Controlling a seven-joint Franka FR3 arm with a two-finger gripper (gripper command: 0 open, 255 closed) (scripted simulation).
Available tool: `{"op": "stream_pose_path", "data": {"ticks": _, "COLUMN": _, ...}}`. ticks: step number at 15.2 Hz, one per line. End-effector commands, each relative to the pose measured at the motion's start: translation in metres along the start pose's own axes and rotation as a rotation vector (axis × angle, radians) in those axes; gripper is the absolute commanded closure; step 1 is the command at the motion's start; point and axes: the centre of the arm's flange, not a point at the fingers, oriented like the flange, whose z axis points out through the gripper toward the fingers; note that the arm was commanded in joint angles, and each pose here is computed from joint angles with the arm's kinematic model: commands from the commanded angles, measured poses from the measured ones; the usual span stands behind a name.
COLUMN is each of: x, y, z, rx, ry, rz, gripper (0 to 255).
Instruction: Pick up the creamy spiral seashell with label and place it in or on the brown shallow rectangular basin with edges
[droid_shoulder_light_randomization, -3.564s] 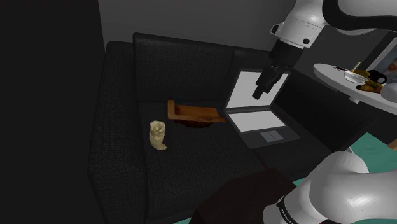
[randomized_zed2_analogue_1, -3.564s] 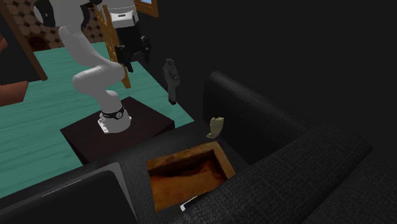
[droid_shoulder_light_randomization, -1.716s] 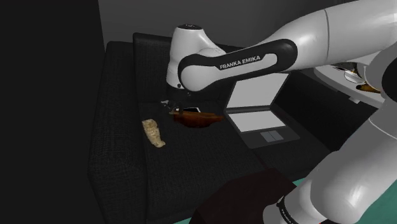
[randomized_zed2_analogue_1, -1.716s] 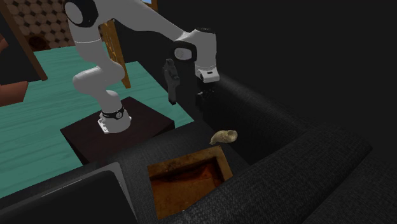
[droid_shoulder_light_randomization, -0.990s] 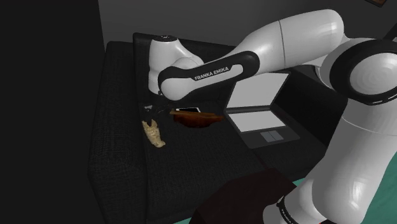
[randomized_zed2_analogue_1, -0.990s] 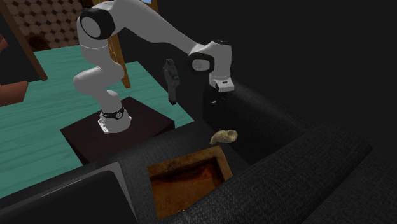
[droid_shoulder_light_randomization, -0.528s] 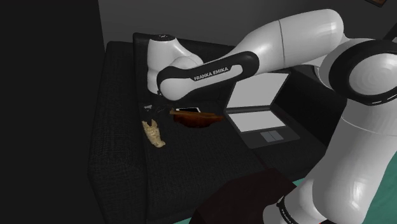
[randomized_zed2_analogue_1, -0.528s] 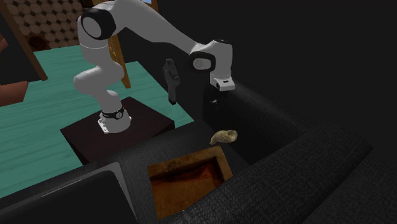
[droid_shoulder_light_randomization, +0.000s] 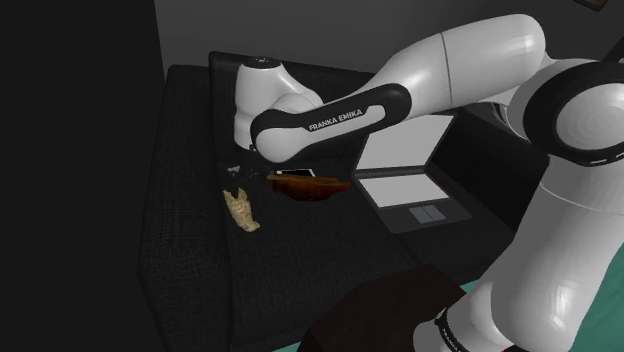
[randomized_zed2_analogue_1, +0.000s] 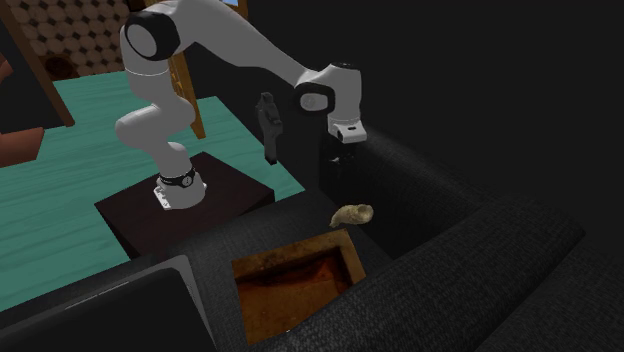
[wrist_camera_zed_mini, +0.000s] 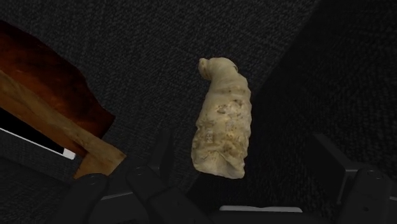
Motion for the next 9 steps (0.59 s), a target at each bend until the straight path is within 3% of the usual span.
{"op": "stream_pose_path", "data": {"ticks": 1, "x": 0.001, "y": -0.004, "z": 0.056, "rx": 0.032, "ry": -0.030, "rz": 0.008, "gripper": 255}}
{"op": "stream_pose_path", "data": {"ticks": 4, "x": -0.018, "y": -0.005, "z": 0.061, "rx": 0.032, "ry": -0.030, "rz": 0.010, "gripper": 255}}
{"op": "stream_pose_path", "data": {"ticks": 5, "x": 0.006, "y": -0.004, "z": 0.046, "rx": 0.032, "ry": -0.029, "rz": 0.008, "gripper": 255}}
{"op": "stream_pose_path", "data": {"ticks": 9, "x": 0.008, "y": -0.002, "z": 0.025, "rx": 0.032, "ry": -0.029, "rz": 0.008, "gripper": 255}}
